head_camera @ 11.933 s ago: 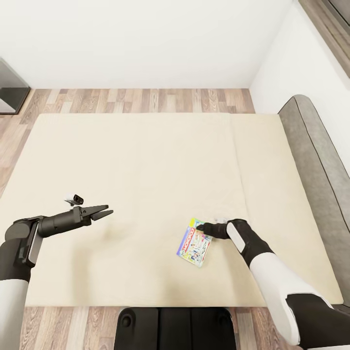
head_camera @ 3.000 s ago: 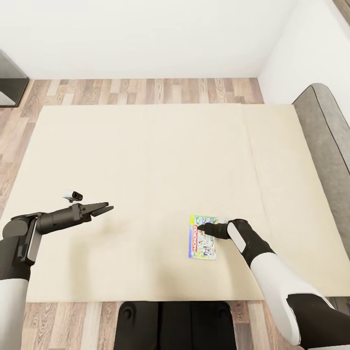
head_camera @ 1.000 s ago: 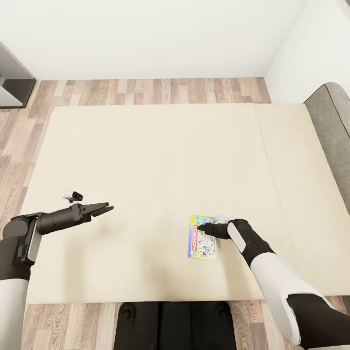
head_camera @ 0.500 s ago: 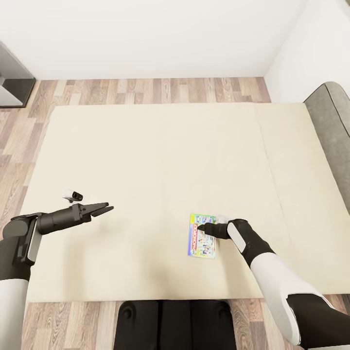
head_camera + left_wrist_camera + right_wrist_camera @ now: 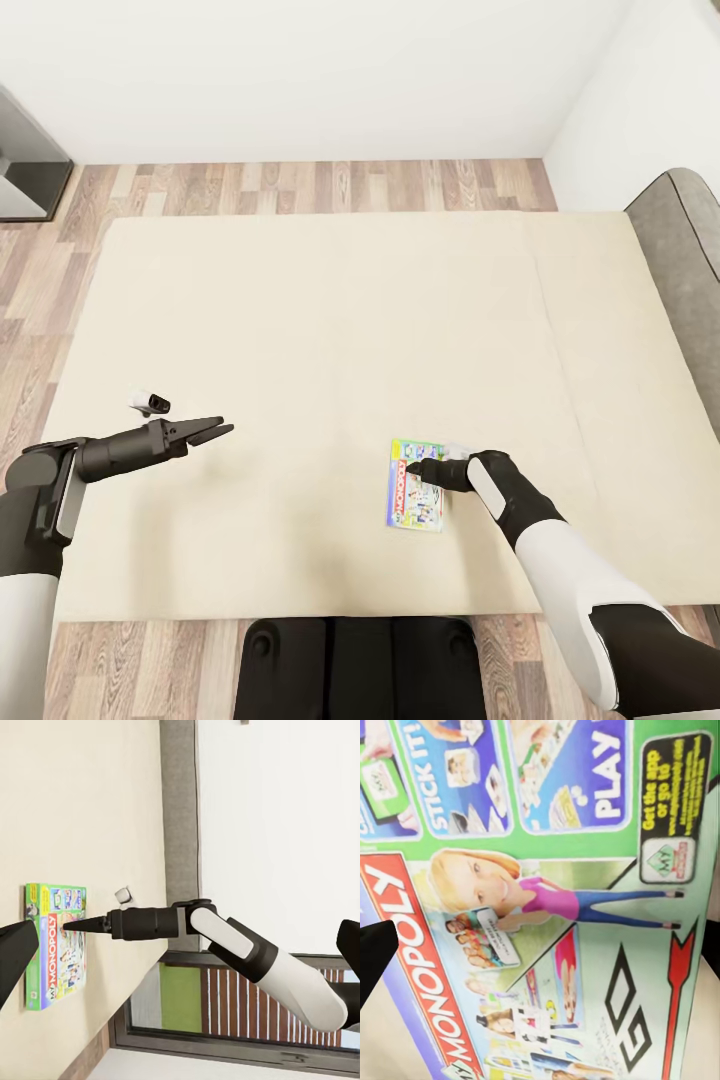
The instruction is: Put all the toys in the child's room - the three board games (two on the bed and one on the table), the two jigsaw puzzles on the table, and the tennis ball on the table - inside the toy box on the table in the child's room.
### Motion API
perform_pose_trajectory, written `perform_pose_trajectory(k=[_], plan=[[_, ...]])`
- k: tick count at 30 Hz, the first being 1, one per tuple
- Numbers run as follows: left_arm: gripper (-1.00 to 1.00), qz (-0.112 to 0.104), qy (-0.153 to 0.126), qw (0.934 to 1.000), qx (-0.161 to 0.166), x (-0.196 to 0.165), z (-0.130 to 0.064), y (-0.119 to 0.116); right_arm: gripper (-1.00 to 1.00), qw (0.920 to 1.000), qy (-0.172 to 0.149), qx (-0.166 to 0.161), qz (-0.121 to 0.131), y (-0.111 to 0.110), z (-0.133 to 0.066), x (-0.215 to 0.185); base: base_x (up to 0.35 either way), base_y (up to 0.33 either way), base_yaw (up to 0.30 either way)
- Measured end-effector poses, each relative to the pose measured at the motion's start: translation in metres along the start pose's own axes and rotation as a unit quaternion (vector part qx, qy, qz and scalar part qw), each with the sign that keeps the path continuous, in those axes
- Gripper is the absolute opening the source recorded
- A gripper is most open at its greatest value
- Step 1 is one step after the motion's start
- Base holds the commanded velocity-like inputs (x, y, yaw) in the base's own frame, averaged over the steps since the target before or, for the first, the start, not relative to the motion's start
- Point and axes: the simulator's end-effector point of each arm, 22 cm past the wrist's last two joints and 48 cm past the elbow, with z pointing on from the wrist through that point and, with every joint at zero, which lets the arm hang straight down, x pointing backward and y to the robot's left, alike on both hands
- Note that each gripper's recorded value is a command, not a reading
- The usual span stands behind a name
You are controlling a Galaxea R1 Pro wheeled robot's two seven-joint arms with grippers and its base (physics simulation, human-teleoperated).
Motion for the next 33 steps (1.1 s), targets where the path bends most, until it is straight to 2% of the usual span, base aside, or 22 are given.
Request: perform_pose_trajectory(k=[15,33], plan=[[1.00,-0.001,0.000,1.0000,0.000,0.0001,0.0002,0.0001,1.00,1.0000,0.000,0.000,0.000,-0.0006,-0.0001,-0.0001,0.000,0.009,0.000],[1.00,0.000,0.000,1.0000,0.000,0.0001,0.0002,0.0000,1.00,1.0000,0.000,0.000,0.000,0.0003,0.0001,0.0001,0.000,0.136,0.000]])
